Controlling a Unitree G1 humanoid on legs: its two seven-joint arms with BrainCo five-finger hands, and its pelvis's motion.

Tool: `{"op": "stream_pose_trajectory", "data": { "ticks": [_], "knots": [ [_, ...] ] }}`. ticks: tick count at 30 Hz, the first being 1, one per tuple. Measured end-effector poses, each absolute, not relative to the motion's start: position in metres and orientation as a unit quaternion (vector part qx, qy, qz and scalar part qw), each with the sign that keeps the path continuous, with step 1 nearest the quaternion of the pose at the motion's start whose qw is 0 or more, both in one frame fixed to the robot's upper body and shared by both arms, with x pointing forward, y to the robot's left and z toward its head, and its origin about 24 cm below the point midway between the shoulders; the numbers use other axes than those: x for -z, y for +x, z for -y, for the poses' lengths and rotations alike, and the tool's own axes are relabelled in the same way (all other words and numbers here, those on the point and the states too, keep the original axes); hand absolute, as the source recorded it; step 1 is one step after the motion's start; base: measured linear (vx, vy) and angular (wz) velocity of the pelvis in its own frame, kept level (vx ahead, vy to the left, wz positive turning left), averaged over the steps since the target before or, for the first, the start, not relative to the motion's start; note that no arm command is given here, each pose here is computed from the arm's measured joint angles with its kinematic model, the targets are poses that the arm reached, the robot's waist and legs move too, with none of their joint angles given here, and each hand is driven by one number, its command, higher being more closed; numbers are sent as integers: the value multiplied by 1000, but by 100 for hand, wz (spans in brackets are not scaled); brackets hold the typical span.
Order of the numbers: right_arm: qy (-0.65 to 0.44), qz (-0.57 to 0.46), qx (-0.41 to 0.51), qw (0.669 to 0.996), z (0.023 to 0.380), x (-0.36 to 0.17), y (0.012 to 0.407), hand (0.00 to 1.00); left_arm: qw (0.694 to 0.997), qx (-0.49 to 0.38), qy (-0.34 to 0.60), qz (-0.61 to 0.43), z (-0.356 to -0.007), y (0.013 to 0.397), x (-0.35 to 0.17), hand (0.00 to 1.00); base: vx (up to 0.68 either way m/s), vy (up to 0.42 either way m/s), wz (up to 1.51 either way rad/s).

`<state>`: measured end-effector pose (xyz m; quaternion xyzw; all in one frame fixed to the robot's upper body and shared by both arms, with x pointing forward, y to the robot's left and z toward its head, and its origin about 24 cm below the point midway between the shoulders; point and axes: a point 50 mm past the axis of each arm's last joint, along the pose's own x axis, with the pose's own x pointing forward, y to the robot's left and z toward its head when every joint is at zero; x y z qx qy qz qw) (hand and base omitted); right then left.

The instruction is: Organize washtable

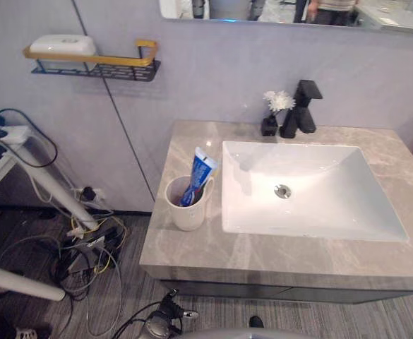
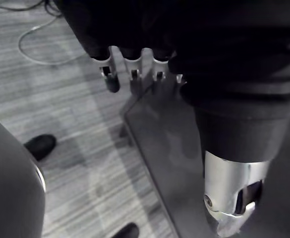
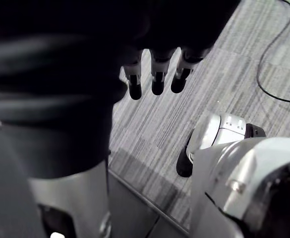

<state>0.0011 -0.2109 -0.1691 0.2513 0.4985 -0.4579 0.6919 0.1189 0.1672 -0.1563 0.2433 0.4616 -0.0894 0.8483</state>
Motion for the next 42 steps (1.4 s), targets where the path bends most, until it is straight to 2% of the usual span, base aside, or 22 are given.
{"op": "stream_pose_trajectory", "data": {
  "ticks": [8,23,28,31,32,33,34,36,38,40,42],
  "knots": [
    [195,-526,390,730,215,170,9,0,845,87,234,-474,-172,115,158,0,-18,0,17],
    [152,-549,346,745,220,170,8,0,847,78,221,-477,-172,115,159,0,-51,-12,22],
    [149,-551,344,746,220,170,8,0,852,39,187,-488,-178,112,159,0,44,-14,23],
    [155,-554,349,739,219,171,5,0,847,-62,95,-520,-194,98,163,0,80,-6,4],
    [160,-554,353,736,219,171,5,0,838,-133,21,-529,-203,91,164,0,81,-3,3],
    [165,-554,360,732,220,171,4,0,823,-200,-52,-529,-210,83,165,0,69,-2,3],
    [167,-553,362,732,220,171,4,0,815,-231,-84,-525,-213,81,165,0,48,-2,3],
    [170,-551,367,730,221,171,3,0,781,-325,-181,-502,-223,68,166,0,15,-2,1],
    [175,-549,369,729,221,171,3,0,742,-415,-281,-446,-232,64,164,0,0,0,0],
    [182,-546,375,727,221,171,2,0,711,-495,-366,-340,-246,72,154,0,-15,2,1],
    [181,-547,370,728,220,171,2,0,714,-520,-390,-260,-263,83,138,0,-44,3,-1]
  ]
}}
